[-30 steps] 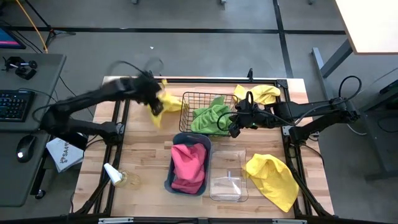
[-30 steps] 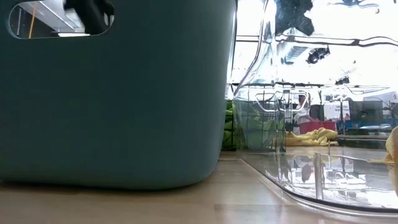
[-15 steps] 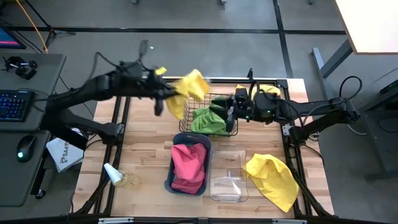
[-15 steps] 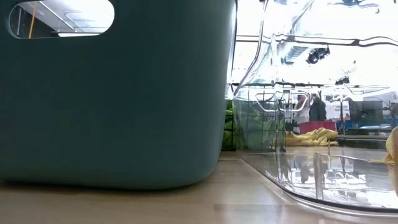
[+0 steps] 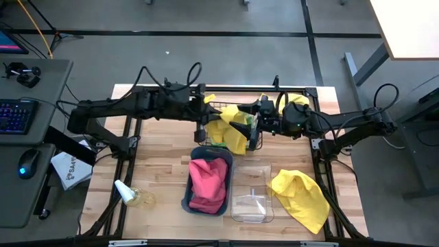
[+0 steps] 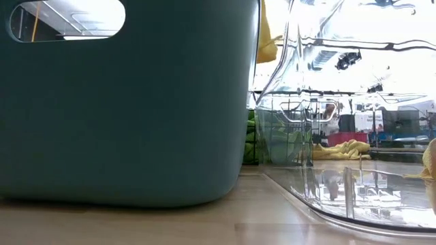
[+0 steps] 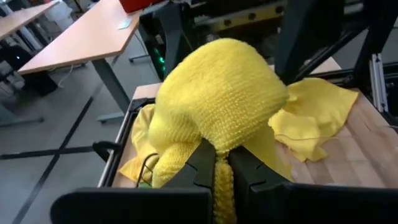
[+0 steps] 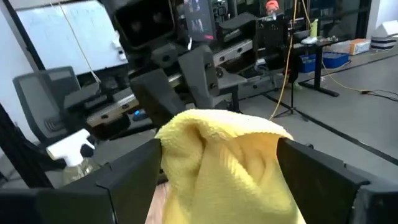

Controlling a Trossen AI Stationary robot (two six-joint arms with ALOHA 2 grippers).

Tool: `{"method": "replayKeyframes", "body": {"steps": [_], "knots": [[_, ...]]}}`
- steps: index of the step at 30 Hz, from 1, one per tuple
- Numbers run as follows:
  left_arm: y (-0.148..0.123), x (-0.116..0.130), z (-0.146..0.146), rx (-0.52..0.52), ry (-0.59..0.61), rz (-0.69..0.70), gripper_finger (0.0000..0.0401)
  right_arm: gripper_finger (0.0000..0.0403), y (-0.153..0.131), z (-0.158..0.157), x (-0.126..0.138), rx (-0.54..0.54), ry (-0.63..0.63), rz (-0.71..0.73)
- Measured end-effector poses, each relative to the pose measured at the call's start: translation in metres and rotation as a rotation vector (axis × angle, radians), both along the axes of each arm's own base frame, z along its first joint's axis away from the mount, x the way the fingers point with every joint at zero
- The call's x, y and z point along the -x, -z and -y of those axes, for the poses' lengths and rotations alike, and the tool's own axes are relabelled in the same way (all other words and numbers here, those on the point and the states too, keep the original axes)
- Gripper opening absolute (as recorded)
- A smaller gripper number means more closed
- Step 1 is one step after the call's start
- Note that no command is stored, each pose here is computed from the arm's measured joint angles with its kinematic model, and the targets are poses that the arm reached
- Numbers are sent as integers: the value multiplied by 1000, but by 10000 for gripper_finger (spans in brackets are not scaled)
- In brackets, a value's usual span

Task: Sort microfiber towel by color & place in baskets
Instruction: Put the top left yellow microfiber cloth into the transparent bin

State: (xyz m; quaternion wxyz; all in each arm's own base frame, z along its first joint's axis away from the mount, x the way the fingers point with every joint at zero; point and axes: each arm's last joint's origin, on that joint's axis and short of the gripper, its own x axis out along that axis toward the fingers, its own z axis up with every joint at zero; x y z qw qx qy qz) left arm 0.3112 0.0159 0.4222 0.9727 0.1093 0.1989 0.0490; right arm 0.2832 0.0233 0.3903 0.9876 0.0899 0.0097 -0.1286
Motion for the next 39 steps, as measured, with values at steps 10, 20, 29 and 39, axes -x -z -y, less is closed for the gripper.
{"method": "replayKeyframes", "body": {"steps": [10, 20, 29, 39], "knots": [[-3, -4, 1, 9, 9, 36, 7, 299, 6, 0, 0, 84, -5, -83], [-12, -7, 3, 72, 41, 144, 97, 60, 6, 0, 0, 65, -29, -79], [-26, 29, -5, 60, -33, 70, 175, 6, 2, 3, 19, -19, 17, -111], [-42, 122, -18, 178, -216, 148, 181, 3, -17, -29, 77, -160, -182, -114]]}}
